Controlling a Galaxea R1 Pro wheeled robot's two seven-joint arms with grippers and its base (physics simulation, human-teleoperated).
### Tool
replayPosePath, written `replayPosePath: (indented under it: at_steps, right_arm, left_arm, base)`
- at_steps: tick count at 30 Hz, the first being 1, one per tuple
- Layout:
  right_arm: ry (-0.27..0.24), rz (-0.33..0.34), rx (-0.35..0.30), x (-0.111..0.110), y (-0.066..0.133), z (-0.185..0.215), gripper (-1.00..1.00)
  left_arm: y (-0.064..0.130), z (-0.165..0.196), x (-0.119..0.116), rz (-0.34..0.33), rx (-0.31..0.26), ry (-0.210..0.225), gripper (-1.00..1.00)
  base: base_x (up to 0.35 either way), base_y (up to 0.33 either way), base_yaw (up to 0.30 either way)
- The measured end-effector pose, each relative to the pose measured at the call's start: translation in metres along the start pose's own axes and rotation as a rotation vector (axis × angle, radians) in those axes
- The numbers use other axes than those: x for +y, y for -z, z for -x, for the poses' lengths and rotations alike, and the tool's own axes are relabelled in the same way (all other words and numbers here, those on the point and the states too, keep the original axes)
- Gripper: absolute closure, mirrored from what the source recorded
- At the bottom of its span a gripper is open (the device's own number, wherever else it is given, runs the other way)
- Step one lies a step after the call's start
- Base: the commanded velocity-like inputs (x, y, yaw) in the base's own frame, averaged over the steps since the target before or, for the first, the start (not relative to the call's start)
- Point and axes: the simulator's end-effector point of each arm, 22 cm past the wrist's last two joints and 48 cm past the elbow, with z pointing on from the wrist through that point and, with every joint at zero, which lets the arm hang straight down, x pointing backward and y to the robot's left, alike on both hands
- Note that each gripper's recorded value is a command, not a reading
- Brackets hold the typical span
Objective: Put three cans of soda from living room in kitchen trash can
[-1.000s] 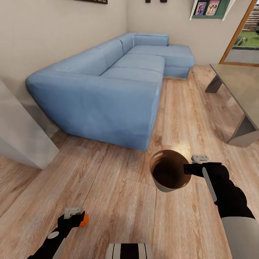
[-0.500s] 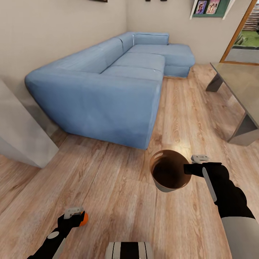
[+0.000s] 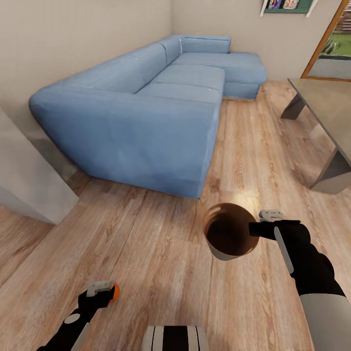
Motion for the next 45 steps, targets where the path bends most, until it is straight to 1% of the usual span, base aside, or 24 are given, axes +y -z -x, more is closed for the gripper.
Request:
replayPosePath:
  at_steps: [2,11,15,27,35,45]
  right_arm:
    - [0.000,0.001,0.008,0.000,-0.004,-0.003,1.00]
    - [0.000,0.001,0.008,0.000,-0.004,-0.003,1.00]
    - [0.001,0.000,0.025,0.000,-0.012,-0.010,1.00]
    - [0.001,0.001,0.024,0.001,-0.012,-0.010,1.00]
    - [0.001,0.001,0.024,0.001,-0.012,-0.010,1.00]
    - [0.000,0.002,0.025,0.001,-0.012,-0.011,1.00]
  left_arm:
    - [-0.001,-0.004,0.000,0.001,0.008,-0.001,-1.00]
    - [-0.001,-0.004,0.000,0.000,0.008,-0.001,-1.00]
    - [-0.004,-0.013,0.000,0.001,0.024,-0.002,-1.00]
    - [-0.004,-0.013,0.000,0.001,0.024,-0.003,-1.00]
    - [-0.004,-0.013,0.000,0.001,0.023,-0.002,-1.00]
    - [-0.004,-0.013,0.000,0.001,0.023,-0.002,-1.00]
  base:
    - [0.000,0.000,0.000]
    - [0.000,0.000,0.000]
    - [0.000,0.000,0.000]
    - [0.001,0.000,0.000]
    - [0.145,0.000,0.000]
    - [0.024,0.000,0.000]
